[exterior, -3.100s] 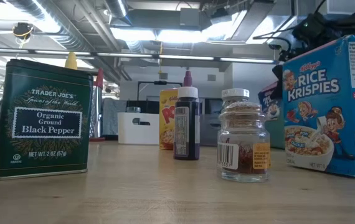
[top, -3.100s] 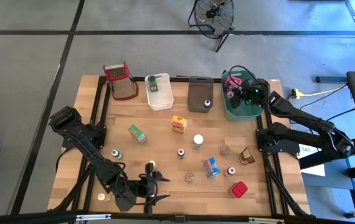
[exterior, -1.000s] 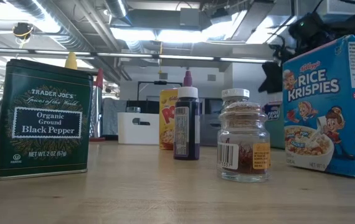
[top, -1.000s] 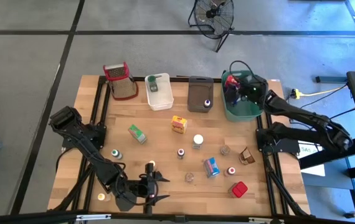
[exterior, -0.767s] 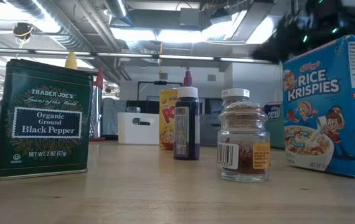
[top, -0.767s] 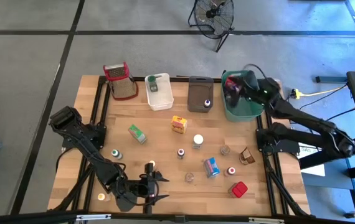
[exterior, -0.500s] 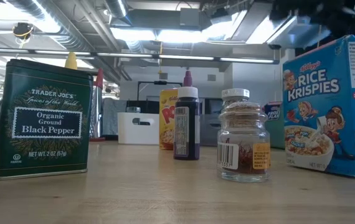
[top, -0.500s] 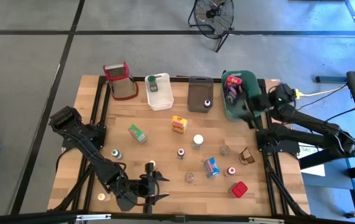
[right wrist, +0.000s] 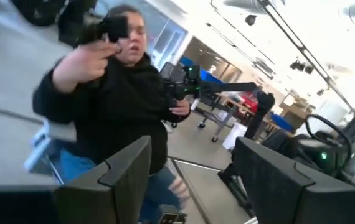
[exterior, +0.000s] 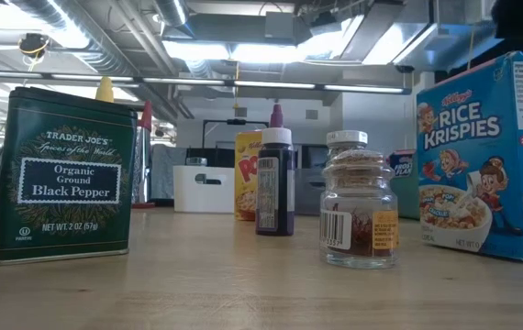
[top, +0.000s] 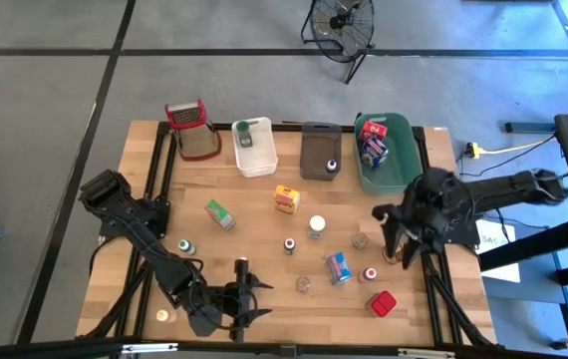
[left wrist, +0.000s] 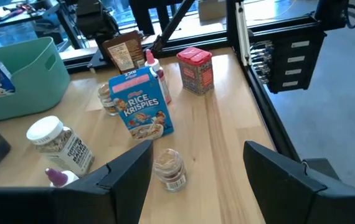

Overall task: Pick & Place Kitchen Items
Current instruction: Put the purple food coloring bottle into the black transparent bin

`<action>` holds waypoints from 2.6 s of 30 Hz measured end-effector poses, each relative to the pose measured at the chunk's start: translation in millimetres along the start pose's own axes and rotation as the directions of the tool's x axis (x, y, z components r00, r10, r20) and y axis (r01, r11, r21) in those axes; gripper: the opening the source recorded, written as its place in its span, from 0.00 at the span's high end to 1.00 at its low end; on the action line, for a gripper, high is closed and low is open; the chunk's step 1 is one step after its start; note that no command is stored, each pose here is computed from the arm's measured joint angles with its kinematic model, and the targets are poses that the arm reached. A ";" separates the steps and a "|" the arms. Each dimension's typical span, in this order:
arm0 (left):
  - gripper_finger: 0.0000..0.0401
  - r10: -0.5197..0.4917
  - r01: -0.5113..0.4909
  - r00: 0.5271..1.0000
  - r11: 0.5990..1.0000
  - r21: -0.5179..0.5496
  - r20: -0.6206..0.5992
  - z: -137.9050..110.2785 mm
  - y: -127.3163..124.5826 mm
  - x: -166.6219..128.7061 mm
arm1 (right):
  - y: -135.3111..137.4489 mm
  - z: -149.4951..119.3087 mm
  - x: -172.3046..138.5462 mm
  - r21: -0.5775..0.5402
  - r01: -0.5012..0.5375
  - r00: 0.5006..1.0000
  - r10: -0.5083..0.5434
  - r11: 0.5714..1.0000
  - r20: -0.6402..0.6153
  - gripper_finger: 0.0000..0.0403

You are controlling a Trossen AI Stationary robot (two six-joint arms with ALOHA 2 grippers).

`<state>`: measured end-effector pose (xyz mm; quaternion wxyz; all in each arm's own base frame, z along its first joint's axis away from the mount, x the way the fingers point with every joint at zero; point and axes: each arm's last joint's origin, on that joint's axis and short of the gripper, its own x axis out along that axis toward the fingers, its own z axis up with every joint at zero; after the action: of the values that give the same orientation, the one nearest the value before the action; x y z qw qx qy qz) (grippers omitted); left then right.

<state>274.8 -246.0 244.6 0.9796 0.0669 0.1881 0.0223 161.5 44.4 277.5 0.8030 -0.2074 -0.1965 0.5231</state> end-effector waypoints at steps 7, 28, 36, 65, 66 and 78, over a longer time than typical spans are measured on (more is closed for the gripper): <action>0.39 -0.038 0.039 0.999 0.999 0.015 -0.019 1.1 5.5 6.6 | 2.7 8.2 20.1 0.033 0.052 0.998 -0.053 0.998 0.021 0.42; 0.39 -0.216 0.214 0.970 0.976 -0.028 -0.110 15.6 26.4 26.7 | 19.4 5.1 54.7 0.169 0.063 0.998 -0.065 0.984 0.011 0.42; 0.39 -0.162 0.171 0.969 0.985 0.030 -0.188 20.1 35.6 28.3 | 35.1 15.2 72.8 0.030 0.006 0.994 -0.009 1.000 0.105 0.42; 0.39 0.113 -0.165 0.875 0.984 -0.069 -0.471 -0.4 125.0 79.0 | 48.0 7.6 89.8 0.172 0.140 0.990 -0.138 0.975 -0.024 0.42; 0.39 0.104 -0.157 0.875 0.985 -0.075 -0.473 -1.1 125.1 80.7 | 47.8 7.3 89.8 0.177 0.149 0.989 -0.146 0.973 -0.031 0.42; 0.39 0.091 -0.157 0.871 0.983 -0.098 -0.482 -11.8 130.0 100.4 | 46.7 5.5 89.5 0.195 0.207 0.978 -0.196 0.959 -0.071 0.42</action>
<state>361.3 -108.9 215.2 0.9022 0.0053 0.4162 0.1133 156.8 144.7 265.8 0.8736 -0.1170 -0.1422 0.4504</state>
